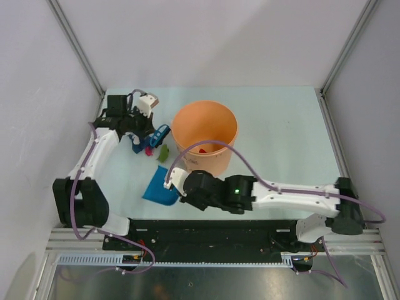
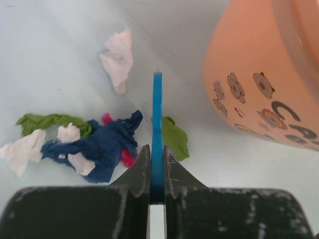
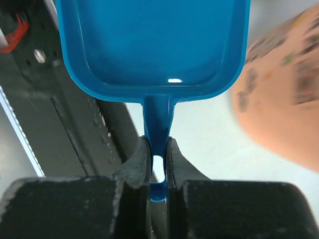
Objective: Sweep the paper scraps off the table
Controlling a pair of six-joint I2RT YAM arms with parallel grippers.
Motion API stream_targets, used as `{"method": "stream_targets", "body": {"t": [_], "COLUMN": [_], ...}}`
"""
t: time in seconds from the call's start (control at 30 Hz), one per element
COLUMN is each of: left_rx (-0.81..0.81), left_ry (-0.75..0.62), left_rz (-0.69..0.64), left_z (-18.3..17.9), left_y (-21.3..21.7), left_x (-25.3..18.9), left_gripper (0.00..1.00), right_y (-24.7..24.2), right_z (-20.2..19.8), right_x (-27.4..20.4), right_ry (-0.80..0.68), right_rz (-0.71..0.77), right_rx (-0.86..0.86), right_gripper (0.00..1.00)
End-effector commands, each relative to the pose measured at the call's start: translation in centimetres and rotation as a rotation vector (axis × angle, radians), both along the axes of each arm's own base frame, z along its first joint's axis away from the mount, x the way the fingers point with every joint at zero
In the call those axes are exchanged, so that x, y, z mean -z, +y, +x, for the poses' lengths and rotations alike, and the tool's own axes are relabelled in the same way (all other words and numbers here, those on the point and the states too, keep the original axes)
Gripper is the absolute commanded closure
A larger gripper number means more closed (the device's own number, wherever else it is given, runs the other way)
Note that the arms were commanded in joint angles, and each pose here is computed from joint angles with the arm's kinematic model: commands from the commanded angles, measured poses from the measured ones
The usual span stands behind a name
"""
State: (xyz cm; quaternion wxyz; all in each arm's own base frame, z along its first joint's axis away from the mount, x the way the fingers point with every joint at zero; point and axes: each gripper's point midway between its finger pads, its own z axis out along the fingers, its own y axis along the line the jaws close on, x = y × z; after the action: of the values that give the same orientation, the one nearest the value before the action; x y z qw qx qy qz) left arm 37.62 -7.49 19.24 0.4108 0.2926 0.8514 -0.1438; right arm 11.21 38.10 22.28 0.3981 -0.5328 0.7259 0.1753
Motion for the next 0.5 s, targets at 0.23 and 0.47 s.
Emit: {"method": "stream_targets", "body": {"t": [0.23,0.47], "left_rx": [0.171,0.197], "left_ry": [0.041,0.157], "left_rz": [0.093,0.141], "left_z": [1.3,-3.2], "left_y": [-2.5,-1.6], "left_x": [4.4,9.4], "left_gripper": [1.00,1.00], "right_y": [0.4,0.3], "right_z": [3.3,5.4], "right_x": [12.4,17.2], "right_ry": [0.269,0.245], "right_rz": [-0.137,-0.225], "right_rx": [0.313,0.401], "right_gripper": [1.00,1.00]}}
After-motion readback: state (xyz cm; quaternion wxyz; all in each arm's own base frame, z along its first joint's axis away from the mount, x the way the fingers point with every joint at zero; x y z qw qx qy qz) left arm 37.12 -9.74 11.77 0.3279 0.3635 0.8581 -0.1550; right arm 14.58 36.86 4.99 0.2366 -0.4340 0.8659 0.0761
